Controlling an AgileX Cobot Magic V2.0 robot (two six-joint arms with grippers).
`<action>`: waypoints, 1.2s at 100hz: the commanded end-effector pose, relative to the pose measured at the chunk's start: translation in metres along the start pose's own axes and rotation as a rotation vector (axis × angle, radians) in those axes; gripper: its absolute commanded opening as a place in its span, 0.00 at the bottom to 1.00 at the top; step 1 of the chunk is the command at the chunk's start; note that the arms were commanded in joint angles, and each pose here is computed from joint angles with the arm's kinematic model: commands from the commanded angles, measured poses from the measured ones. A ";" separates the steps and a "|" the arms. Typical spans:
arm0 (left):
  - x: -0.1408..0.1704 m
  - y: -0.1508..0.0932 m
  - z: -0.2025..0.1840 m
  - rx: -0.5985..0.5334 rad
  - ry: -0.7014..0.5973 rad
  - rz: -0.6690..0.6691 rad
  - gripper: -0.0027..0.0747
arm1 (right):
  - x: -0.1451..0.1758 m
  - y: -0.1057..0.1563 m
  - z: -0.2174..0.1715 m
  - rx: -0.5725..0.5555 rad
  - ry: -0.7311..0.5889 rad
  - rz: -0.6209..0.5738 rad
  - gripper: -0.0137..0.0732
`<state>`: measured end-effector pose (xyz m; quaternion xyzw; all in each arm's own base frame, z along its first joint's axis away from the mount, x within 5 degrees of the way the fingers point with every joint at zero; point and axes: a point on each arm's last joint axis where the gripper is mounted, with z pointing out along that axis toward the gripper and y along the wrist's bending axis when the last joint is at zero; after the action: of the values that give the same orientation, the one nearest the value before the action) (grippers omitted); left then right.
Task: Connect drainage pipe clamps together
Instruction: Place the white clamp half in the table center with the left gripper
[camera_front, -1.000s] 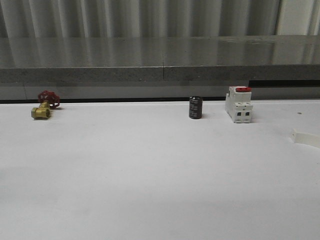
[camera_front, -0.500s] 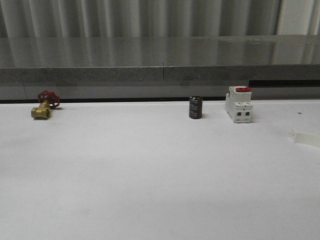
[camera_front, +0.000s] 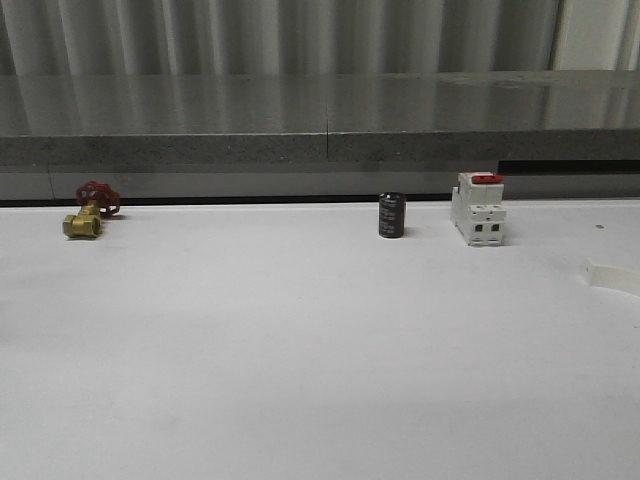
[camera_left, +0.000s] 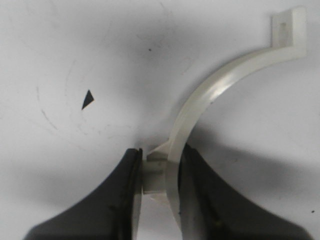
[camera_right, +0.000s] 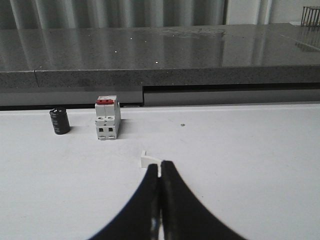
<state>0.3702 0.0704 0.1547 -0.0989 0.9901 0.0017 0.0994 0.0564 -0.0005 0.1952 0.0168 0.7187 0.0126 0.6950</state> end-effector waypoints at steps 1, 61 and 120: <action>-0.010 -0.012 -0.038 0.027 -0.125 0.002 0.05 | -0.013 0.001 -0.003 -0.003 -0.106 -0.004 0.09; 0.027 -0.183 -0.056 0.255 -0.186 0.182 0.05 | -0.013 0.001 -0.003 -0.003 -0.106 -0.004 0.09; 0.037 -0.210 -0.042 0.285 -0.146 0.212 0.46 | -0.013 0.001 -0.003 -0.003 -0.106 -0.004 0.09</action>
<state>0.3645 -0.1390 0.1587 0.0262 0.9865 -0.0975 0.1287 0.0564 -0.0005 0.1952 0.0168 0.7187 0.0126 0.6950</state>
